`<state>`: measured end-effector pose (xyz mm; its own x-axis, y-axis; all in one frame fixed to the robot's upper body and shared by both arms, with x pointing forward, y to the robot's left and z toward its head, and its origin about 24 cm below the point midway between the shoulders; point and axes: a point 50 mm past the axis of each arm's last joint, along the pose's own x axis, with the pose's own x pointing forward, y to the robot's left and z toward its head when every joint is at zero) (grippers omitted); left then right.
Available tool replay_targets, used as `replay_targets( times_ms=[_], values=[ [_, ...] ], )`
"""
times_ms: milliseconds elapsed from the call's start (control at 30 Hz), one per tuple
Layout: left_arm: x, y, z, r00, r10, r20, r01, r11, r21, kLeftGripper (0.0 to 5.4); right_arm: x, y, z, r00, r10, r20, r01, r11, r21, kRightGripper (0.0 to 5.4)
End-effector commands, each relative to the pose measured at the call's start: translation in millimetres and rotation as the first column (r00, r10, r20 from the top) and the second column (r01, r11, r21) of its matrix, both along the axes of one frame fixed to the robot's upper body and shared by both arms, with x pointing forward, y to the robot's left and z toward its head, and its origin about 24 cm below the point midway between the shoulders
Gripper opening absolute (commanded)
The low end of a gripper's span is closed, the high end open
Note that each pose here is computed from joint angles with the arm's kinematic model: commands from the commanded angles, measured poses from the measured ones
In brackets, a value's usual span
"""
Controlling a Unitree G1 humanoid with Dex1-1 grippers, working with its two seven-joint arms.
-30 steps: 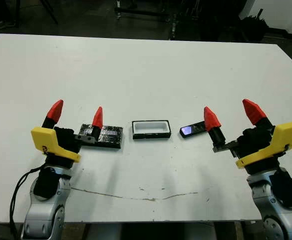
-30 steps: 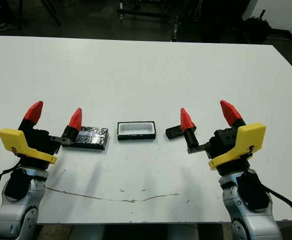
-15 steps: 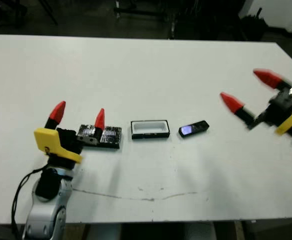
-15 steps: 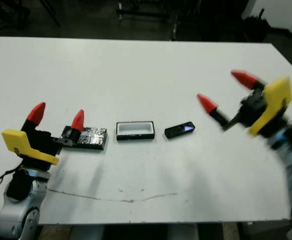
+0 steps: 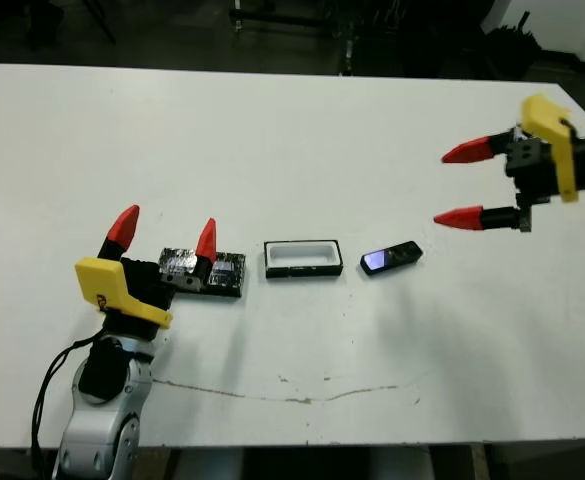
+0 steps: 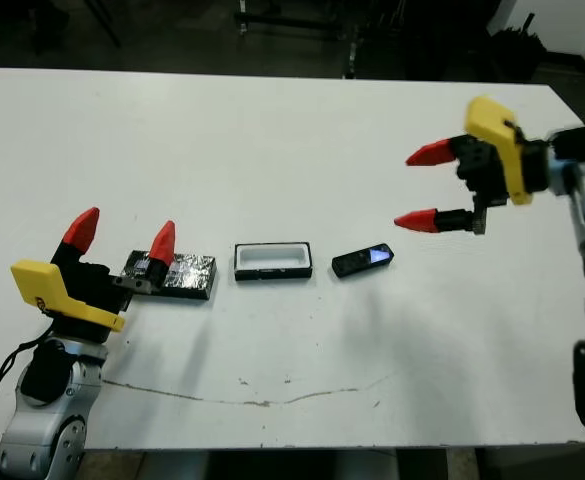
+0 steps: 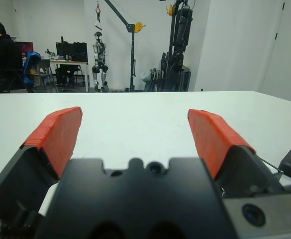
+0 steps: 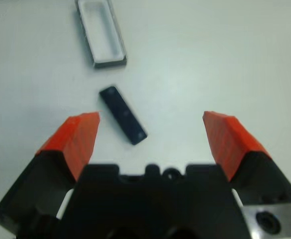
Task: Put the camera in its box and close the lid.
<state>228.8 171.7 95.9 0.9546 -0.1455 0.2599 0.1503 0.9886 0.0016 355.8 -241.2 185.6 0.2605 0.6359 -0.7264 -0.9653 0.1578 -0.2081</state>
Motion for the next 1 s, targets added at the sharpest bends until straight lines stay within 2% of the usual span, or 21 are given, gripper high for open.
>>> replay_targets(
  times_ms=[33,167,333,400,500,733,900,1000],
  values=[
    [0.2,2.7,-1.7,1.000,0.023,-0.005,-0.023,1.000,0.015,5.40,6.1,10.4,-6.4,0.999,0.048,-0.009,-0.049,0.995,-0.087,5.38],
    [-0.3,1.9,-2.2,1.000,0.020,-0.019,-0.020,1.000,0.003,5.40,9.4,21.6,-19.2,0.995,0.095,-0.023,-0.098,0.981,-0.165,5.38],
    [-0.9,0.5,-3.4,1.000,0.018,-0.024,-0.018,1.000,0.009,5.40,11.2,32.4,-35.5,0.992,0.090,-0.089,-0.106,0.976,-0.190,5.38],
    [-0.4,0.9,-3.7,1.000,0.011,-0.023,-0.011,1.000,0.007,5.40,11.0,35.4,-41.4,0.991,0.104,-0.082,-0.118,0.976,-0.182,5.38],
    [-0.3,0.8,-3.5,1.000,0.017,-0.023,-0.017,1.000,0.015,5.40,10.7,39.0,-47.8,0.990,0.127,-0.063,-0.136,0.975,-0.173,5.07],
    [-0.3,0.6,-3.2,0.999,0.012,-0.034,-0.012,1.000,0.005,5.40,10.4,47.4,-57.7,0.985,0.147,-0.088,-0.161,0.970,-0.182,4.24],
    [-0.4,0.7,-2.5,1.000,0.003,-0.029,-0.003,1.000,0.002,5.40,8.8,49.9,-64.2,0.981,0.158,-0.113,-0.178,0.963,-0.201,4.71],
    [-1.8,0.7,-2.3,0.999,-0.005,-0.040,0.004,1.000,-0.021,5.40,7.6,48.9,-68.2,0.979,0.136,-0.149,-0.164,0.967,-0.196,4.57]
  ],
)
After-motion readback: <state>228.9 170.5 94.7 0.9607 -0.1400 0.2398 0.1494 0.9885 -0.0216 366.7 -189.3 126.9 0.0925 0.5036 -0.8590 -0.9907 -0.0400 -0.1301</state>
